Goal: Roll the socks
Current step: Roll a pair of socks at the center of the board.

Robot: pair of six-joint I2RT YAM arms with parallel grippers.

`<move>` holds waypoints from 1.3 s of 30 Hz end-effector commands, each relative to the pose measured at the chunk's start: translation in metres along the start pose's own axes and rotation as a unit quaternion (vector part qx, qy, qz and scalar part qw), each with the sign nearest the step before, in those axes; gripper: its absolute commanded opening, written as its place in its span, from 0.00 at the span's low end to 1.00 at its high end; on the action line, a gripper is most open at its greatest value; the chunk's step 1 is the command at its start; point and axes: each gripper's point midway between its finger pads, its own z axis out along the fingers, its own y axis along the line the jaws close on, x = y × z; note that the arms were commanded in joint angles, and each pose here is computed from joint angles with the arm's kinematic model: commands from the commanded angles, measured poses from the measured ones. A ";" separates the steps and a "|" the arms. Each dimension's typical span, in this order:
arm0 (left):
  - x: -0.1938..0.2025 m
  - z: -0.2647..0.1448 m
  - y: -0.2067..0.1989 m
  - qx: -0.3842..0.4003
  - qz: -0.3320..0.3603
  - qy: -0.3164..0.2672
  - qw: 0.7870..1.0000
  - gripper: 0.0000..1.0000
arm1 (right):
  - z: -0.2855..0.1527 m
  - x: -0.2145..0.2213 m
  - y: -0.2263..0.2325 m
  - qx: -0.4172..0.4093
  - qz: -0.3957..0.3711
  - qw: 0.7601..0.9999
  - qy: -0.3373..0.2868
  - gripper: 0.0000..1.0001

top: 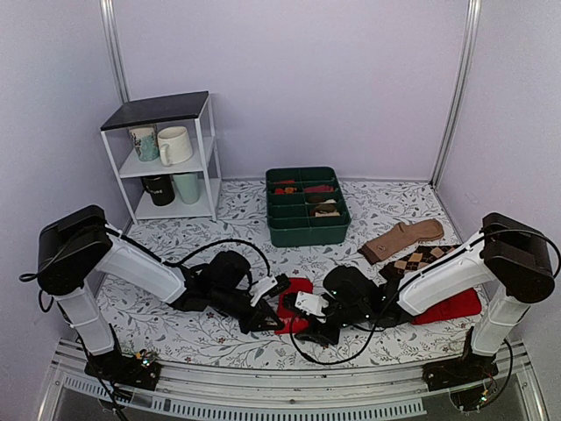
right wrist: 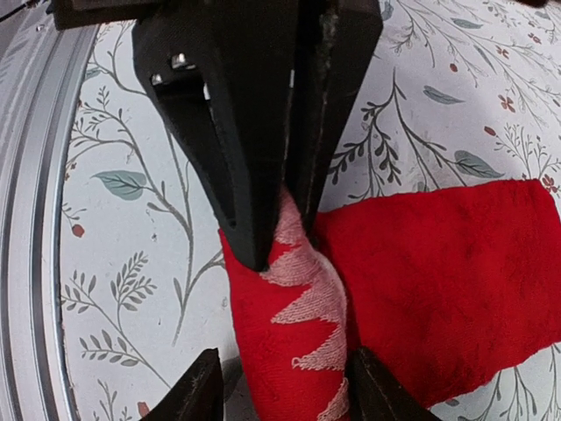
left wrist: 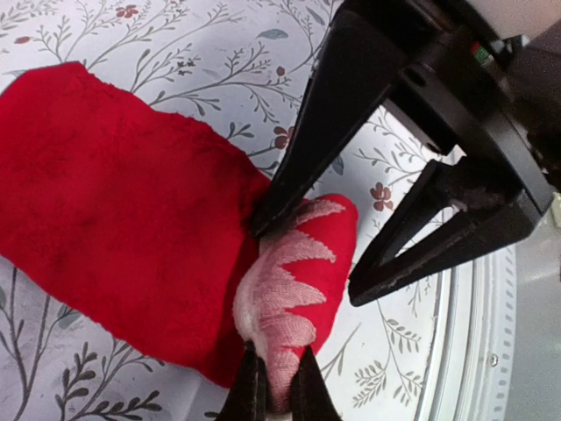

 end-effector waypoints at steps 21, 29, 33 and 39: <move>0.076 0.003 0.017 -0.033 -0.057 0.117 0.991 0.00 | -0.022 -0.040 0.001 -0.107 0.141 0.973 -0.149 0.53; 0.075 0.004 0.017 -0.030 -0.055 0.116 0.991 0.00 | -0.018 -0.017 -0.002 -0.066 0.113 0.987 -0.096 0.60; 0.075 0.004 0.017 -0.030 -0.053 0.118 0.991 0.00 | -0.012 -0.018 -0.006 -0.058 0.091 0.990 -0.086 0.60; 0.074 0.004 0.017 -0.030 -0.052 0.115 0.992 0.00 | -0.006 -0.022 -0.012 -0.046 0.078 0.993 -0.080 0.59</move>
